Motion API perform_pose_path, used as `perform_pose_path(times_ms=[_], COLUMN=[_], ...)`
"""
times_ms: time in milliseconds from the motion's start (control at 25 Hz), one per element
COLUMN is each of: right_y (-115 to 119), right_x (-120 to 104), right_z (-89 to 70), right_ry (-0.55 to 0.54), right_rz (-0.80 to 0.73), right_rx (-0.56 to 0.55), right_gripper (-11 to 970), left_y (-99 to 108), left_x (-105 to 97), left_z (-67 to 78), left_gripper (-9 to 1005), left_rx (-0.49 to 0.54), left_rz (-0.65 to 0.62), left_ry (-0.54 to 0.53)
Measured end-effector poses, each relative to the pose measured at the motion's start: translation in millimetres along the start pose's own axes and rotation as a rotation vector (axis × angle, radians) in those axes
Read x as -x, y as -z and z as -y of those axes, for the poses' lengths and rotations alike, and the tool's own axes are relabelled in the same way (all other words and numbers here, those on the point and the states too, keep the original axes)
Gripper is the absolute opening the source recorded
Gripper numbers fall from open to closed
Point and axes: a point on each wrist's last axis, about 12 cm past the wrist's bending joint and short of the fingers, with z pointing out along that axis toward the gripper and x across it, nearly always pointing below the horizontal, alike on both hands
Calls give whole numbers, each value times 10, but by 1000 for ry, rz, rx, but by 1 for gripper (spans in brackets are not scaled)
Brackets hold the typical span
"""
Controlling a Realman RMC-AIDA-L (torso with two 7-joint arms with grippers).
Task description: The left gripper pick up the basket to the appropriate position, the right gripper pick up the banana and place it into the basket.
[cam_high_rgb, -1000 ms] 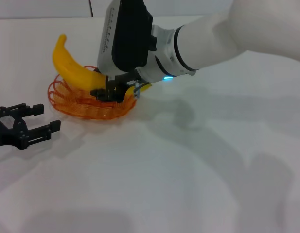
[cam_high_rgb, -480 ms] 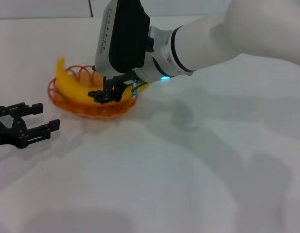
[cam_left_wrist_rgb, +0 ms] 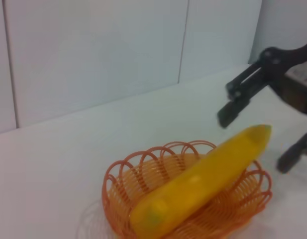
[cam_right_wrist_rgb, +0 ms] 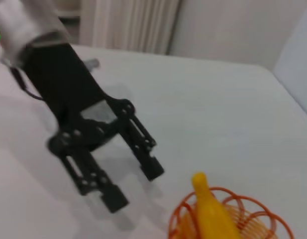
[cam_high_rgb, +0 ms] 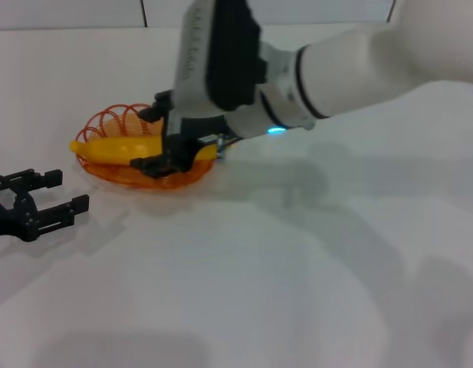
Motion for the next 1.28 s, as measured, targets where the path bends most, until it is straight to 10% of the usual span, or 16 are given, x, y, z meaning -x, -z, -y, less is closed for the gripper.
perform_pose_path(times_ms=[600,1280], right_y=[795,1104], right_x=[-745,-1591], right_z=[157,-29], right_ry=[-146,-313], right_rz=[223,231], right_rx=[78,33], right_gripper=[732,731], left_y=[17,48], left_x=[-37,-80], left_z=[18,26], left_gripper=[694,694], left_rx=[4,19], left_rz=[-1,10], left_ry=[-1,-8])
